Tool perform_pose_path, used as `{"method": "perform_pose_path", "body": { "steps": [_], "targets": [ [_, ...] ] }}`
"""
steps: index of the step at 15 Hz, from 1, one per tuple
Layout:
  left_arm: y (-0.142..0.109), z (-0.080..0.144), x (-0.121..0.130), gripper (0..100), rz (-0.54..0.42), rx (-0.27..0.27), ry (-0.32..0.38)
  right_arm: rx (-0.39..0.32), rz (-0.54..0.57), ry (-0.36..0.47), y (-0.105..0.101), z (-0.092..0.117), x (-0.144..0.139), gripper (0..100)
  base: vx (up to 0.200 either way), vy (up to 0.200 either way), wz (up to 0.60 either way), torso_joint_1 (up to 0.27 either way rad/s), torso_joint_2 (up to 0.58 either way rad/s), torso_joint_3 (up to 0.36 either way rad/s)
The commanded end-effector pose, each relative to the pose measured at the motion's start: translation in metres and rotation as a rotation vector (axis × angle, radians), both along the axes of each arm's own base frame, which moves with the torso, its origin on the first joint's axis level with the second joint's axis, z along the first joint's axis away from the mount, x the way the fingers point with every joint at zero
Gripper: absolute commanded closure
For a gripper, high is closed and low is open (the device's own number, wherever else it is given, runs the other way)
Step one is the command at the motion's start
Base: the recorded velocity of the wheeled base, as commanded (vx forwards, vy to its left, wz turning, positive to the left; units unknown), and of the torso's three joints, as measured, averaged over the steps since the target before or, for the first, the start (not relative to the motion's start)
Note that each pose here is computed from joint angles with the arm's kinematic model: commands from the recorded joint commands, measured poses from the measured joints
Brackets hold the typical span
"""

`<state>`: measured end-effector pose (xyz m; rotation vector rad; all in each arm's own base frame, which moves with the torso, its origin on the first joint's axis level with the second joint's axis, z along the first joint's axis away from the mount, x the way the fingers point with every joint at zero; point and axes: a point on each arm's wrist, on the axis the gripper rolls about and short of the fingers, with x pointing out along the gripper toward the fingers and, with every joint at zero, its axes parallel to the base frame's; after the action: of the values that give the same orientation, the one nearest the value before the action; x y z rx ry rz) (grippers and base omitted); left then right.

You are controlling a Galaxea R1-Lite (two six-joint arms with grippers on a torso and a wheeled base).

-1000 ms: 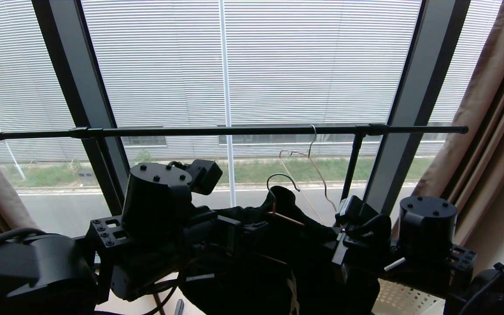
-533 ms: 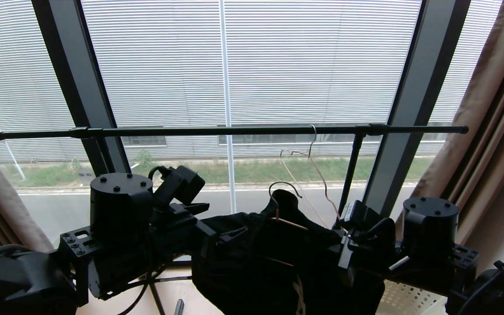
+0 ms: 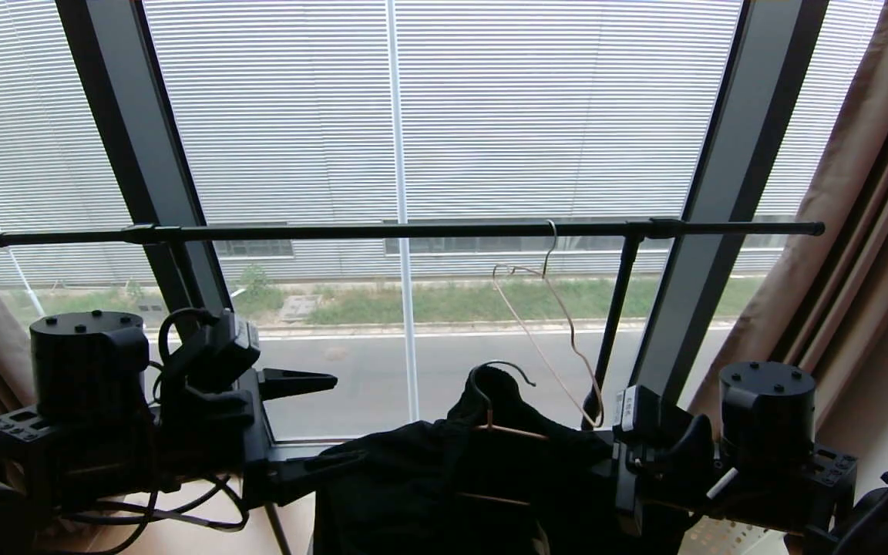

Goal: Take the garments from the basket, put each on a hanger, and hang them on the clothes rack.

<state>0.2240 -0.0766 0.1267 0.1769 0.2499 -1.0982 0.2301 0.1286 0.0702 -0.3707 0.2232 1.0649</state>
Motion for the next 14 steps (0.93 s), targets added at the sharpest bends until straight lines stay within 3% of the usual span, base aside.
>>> {"method": "perform_pose_path", "body": {
  "steps": [1, 14],
  "targets": [
    [0.009, -0.007, -0.005, 0, 0.003, 0.004, 0.020, -0.003, 0.011, 0.007, 0.000, -0.001, -0.003, 100, 0.000, 0.000, 0.00, 0.000, 0.00, 0.000],
    [-0.027, -0.040, -0.013, 0, -0.158, 0.049, 0.155, 0.016, 0.149, 0.006, 0.018, 0.005, -0.028, 100, 0.000, 0.000, 0.00, 0.000, 0.00, 0.000]
  ]
}}
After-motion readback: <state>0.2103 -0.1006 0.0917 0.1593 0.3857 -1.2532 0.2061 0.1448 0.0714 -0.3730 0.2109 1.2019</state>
